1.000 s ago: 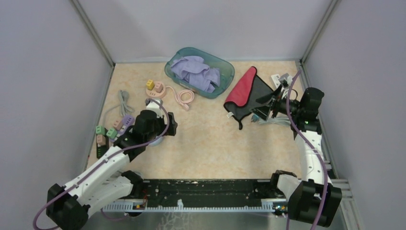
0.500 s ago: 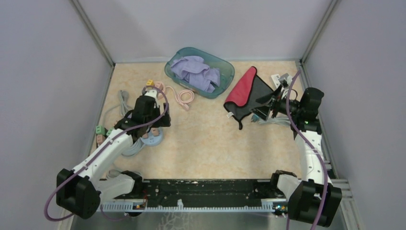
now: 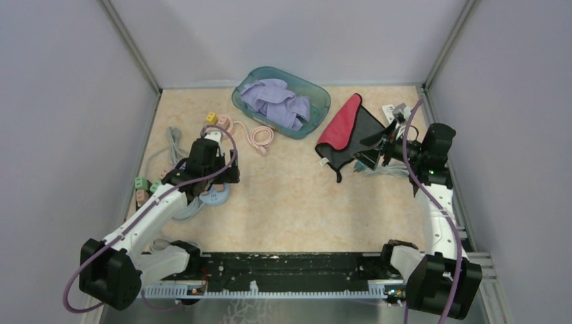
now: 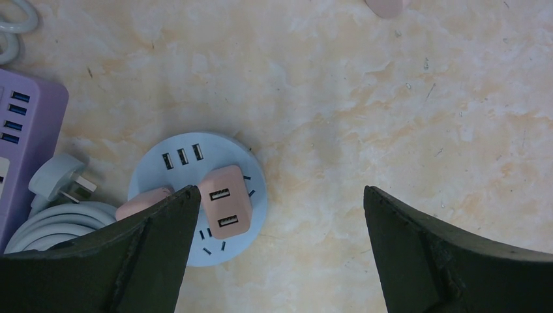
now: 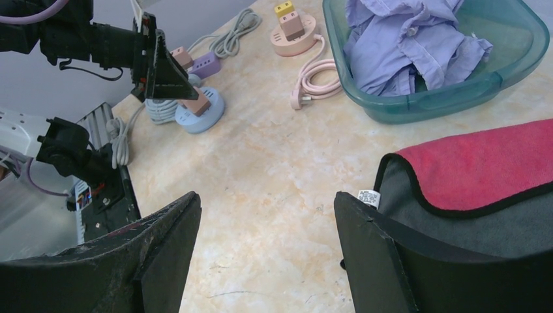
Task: Pull the plug off the socket
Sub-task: Move the socket to the center of the board, then remove the plug from the socket.
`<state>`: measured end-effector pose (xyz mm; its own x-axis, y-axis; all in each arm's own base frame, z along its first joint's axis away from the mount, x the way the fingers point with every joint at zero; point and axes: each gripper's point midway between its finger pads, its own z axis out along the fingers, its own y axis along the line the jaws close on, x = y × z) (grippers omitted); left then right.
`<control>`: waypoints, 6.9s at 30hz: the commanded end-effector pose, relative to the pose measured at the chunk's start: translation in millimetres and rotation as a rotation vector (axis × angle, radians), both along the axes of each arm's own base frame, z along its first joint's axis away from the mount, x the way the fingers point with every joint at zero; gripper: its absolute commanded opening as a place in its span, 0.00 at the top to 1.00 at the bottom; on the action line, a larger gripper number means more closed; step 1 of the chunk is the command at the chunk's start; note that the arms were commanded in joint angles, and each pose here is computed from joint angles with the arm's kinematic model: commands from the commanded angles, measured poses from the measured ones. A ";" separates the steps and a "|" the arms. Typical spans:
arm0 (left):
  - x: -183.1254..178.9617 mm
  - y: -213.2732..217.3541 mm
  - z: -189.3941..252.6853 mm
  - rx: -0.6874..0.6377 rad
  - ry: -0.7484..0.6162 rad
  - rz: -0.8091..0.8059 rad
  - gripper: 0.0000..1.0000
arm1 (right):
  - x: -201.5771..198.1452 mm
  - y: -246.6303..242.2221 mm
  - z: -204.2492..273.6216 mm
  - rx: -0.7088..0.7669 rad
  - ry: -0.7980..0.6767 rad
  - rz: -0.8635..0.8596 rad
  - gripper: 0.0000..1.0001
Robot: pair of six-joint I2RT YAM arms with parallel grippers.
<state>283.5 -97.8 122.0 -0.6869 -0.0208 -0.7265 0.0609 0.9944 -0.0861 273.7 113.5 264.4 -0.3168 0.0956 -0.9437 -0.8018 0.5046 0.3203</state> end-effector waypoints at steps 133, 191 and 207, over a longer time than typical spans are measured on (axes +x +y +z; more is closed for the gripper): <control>-46.8 -122.0 101.3 -0.148 -0.722 -0.358 0.00 | 1.6 6.9 2.1 -0.020 -0.079 0.044 0.25; 91.9 95.3 -26.7 0.167 -0.702 0.191 0.00 | 25.1 105.6 -88.5 -0.363 -0.095 -0.025 0.23; 91.9 95.5 -26.6 0.168 -0.703 0.192 0.00 | 50.8 85.5 -89.7 -0.409 -0.063 -0.208 0.17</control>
